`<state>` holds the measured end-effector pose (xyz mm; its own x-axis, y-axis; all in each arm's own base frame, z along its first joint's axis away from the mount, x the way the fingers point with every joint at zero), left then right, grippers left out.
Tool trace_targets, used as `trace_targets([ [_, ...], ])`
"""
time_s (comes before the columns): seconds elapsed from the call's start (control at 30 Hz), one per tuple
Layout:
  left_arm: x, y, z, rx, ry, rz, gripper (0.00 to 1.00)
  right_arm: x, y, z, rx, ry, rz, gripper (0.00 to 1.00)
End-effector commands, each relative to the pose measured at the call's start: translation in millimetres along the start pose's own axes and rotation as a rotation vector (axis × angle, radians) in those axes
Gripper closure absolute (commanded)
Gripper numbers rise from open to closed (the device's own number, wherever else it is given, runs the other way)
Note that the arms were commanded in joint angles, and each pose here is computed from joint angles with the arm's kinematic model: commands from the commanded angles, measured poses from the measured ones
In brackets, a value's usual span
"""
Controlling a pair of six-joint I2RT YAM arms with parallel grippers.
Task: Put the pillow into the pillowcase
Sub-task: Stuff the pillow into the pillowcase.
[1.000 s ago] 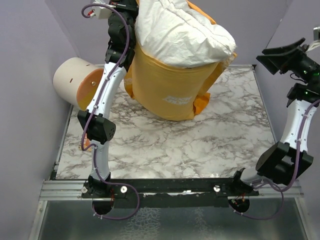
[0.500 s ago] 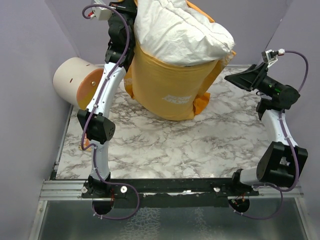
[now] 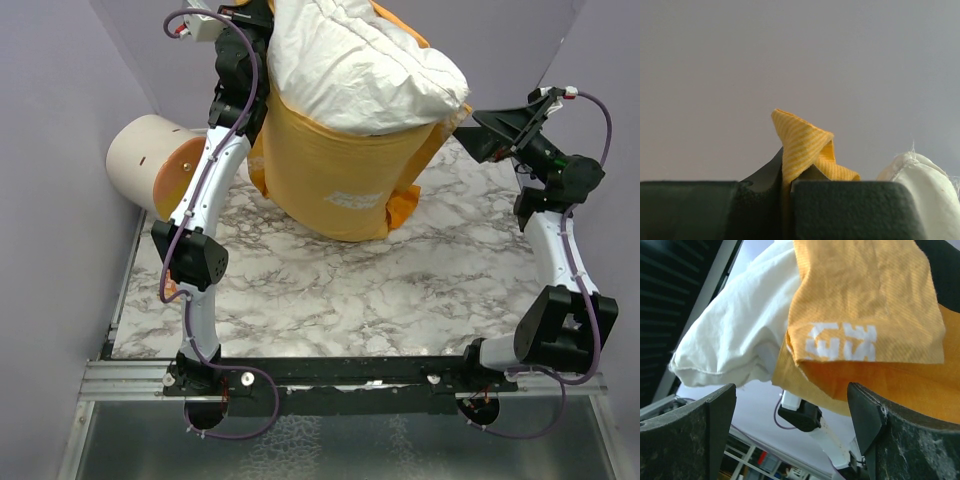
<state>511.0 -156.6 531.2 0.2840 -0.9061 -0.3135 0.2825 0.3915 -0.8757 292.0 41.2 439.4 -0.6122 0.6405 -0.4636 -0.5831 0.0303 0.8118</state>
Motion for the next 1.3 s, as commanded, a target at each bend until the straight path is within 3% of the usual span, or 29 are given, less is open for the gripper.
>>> trace_targets([
  [0.0, -10, -18, -7, 0.039, 0.004, -0.023, 1.0, -13, -3, 13, 0.01, -0.043, 0.126, 0.08],
  [0.83, 5, -18, -12, 0.031, 0.032, -0.036, 1.0, -31, -3, 59, -0.003, -0.022, 0.201, 0.12],
  [1.17, 5, -24, -15, 0.038, 0.042, -0.031, 1.0, -50, -12, 71, 0.025, -0.036, 0.201, 0.29],
  [1.27, 6, -23, -16, 0.037, 0.048, -0.032, 1.0, -52, -8, 73, 0.019, -0.036, 0.195, 0.42],
])
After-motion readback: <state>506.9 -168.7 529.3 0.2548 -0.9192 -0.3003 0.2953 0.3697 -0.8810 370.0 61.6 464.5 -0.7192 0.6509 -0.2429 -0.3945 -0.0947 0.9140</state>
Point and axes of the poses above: each gripper's point midway between its finger pads, its own z axis out along the fingers, its own y axis along the line the jaws close on, x = y × z, the point moved 7 cm from there along -z, back along the fingers, and after that the axes turned 5 degrees about -z, right-handed, at the moved point
